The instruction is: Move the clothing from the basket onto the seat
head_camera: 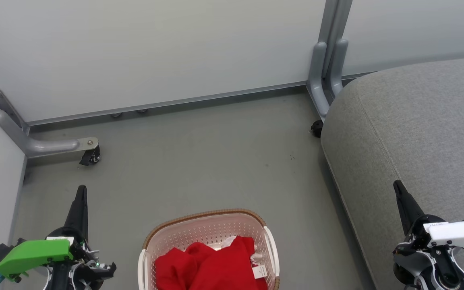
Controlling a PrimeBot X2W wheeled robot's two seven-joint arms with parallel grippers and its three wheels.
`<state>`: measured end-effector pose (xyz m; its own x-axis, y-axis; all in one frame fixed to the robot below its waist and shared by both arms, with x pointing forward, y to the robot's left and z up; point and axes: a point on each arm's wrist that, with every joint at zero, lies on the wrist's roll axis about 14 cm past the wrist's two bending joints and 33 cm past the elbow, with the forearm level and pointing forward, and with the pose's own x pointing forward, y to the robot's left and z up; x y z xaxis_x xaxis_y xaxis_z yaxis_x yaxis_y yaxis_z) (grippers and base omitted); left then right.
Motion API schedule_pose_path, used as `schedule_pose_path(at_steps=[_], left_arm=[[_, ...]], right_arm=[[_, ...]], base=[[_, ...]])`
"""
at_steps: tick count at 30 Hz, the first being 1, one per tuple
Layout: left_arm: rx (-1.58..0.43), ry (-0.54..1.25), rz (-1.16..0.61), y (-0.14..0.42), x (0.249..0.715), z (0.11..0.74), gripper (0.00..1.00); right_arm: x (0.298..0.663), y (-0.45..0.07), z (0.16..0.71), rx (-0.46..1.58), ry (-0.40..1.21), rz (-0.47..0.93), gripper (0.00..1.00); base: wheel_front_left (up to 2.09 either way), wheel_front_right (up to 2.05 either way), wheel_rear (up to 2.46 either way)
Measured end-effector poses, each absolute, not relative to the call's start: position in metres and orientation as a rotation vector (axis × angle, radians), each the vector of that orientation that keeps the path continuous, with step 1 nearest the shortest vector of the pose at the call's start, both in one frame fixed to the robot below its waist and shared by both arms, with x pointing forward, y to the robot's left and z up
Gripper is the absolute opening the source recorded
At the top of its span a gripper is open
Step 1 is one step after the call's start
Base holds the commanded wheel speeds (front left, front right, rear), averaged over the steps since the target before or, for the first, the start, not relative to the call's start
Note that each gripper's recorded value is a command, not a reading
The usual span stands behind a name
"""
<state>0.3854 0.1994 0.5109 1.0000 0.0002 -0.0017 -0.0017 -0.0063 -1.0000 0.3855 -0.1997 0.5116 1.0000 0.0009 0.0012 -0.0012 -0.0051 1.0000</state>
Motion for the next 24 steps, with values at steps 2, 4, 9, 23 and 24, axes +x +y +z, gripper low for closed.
schedule_pose_path(at_steps=[2,4,9,23,24], left_arm=[[-1.577,0.001,0.002,0.199,0.385,0.511,0.00],[-1.577,0.001,0.001,0.199,0.385,0.511,0.00],[-1.577,0.001,0.002,0.199,0.385,0.511,0.00],[-1.583,0.060,0.074,0.197,0.373,0.483,1.00],[-1.580,0.053,0.073,0.198,0.374,0.485,1.00]], right_arm=[[0.385,-0.200,0.512,1.576,0.000,0.002,0.00],[0.385,-0.200,0.512,1.576,0.000,0.002,0.00],[0.385,-0.200,0.512,1.576,0.000,0.002,0.00],[0.373,-0.194,0.482,1.591,0.064,-0.070,1.00],[0.373,-0.194,0.483,1.589,0.059,-0.072,1.00]], base=[[0.00,0.00,0.00],[0.00,0.00,0.00],[0.00,0.00,0.00],[0.00,0.00,0.00],[0.00,0.00,0.00]])
